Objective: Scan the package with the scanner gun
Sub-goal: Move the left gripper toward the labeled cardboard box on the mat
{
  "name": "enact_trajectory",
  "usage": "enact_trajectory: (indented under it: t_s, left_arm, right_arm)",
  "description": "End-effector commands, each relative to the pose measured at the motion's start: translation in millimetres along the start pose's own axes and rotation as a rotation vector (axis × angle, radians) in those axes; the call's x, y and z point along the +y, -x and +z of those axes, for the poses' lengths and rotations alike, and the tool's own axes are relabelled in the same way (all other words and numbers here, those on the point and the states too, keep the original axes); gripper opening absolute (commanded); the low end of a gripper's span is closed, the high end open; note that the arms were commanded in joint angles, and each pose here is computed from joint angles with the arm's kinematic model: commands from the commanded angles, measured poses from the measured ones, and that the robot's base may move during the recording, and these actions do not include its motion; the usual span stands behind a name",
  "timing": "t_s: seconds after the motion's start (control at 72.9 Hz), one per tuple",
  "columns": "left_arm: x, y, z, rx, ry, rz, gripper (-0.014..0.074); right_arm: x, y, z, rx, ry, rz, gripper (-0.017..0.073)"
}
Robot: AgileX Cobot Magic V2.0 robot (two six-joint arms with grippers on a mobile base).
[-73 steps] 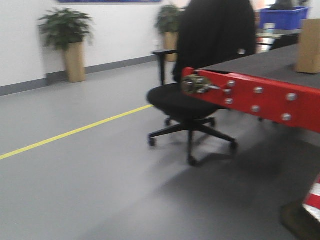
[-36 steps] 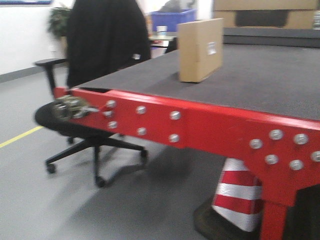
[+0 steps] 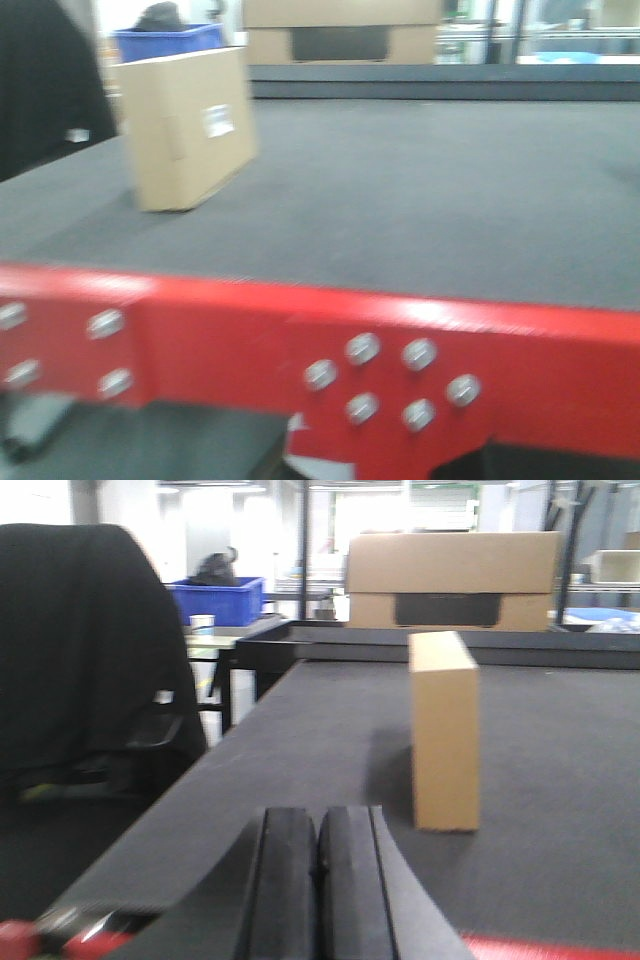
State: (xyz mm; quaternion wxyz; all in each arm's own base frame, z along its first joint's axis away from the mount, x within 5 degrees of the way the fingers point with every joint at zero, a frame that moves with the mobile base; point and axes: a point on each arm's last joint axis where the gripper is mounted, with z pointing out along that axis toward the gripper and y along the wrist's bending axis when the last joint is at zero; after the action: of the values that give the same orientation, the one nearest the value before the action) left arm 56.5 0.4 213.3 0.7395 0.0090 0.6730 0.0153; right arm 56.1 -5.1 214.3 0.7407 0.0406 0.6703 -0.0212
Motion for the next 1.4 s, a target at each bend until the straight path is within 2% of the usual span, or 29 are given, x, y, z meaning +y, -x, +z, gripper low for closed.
enact_trajectory:
  t_s: [0.0, 1.386]
  left_arm:
    - [-0.2, 2.4, -0.4, -0.02, -0.005, -0.007, -0.0111]
    - [-0.2, 2.4, -0.4, -0.02, -0.005, -0.007, -0.0111]
  right_arm:
    - [-0.1, 2.2, -0.3, -0.025, -0.001, -0.009, -0.0168]
    - [-0.1, 2.2, -0.3, -0.025, -0.001, -0.009, -0.0168]
